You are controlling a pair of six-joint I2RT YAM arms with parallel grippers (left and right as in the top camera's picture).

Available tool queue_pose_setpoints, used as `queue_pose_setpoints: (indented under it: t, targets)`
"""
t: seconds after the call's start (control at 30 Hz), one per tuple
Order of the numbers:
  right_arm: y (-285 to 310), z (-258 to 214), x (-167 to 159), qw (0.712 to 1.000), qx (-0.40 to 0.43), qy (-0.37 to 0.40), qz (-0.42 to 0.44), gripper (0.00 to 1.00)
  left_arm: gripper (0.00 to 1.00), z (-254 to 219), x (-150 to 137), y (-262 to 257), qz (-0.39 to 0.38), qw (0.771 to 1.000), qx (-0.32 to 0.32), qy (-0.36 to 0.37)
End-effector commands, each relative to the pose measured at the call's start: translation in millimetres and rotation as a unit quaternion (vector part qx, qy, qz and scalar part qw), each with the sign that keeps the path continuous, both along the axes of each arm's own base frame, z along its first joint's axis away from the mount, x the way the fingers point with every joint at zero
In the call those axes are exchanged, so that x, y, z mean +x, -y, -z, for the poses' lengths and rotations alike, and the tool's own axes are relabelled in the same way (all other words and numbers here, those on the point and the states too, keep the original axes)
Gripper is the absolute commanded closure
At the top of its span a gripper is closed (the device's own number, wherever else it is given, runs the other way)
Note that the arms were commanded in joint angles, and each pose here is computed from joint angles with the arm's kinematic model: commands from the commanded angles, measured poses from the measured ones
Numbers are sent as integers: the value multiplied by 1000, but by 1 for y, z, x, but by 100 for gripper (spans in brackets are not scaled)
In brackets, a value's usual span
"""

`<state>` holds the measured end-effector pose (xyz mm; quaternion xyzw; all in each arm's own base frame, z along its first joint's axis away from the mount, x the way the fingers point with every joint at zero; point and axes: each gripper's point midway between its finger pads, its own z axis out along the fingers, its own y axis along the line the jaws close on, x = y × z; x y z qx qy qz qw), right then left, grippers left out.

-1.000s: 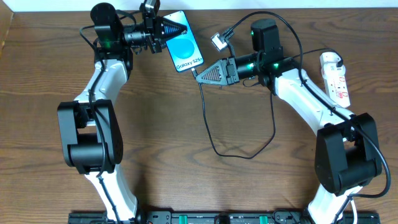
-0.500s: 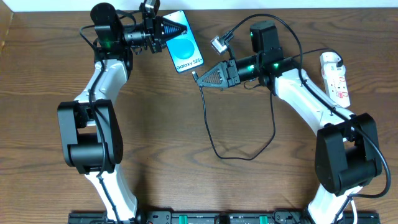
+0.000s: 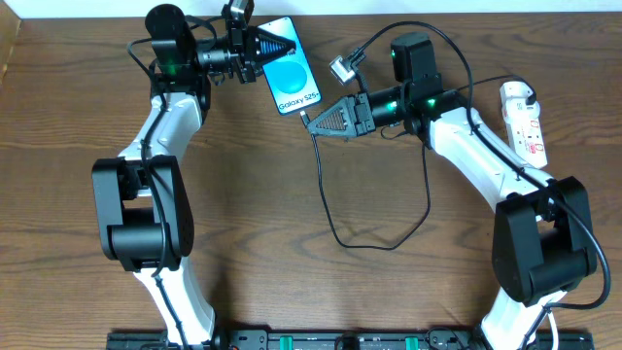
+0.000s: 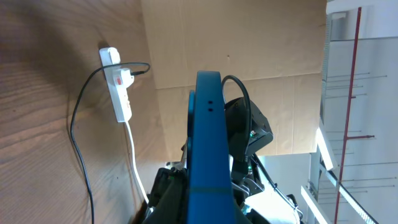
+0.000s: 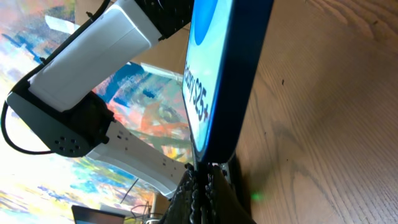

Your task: Plug charger to phone and switch on socket

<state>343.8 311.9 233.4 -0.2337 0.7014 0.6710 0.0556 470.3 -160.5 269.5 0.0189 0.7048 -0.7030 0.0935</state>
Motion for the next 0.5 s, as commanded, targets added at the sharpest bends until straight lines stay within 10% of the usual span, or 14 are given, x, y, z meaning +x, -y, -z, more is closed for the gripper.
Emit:
queue_pose_setpoints:
  t: [0.0,0.47]
  targets:
    - [4,-2,3,1000,2,11,6,99,93,-16,-6,2,10,1000,2,29]
    - [3,-4,6,1000,3,17,10,99,93,-16,-6,2,11,999,2,34]
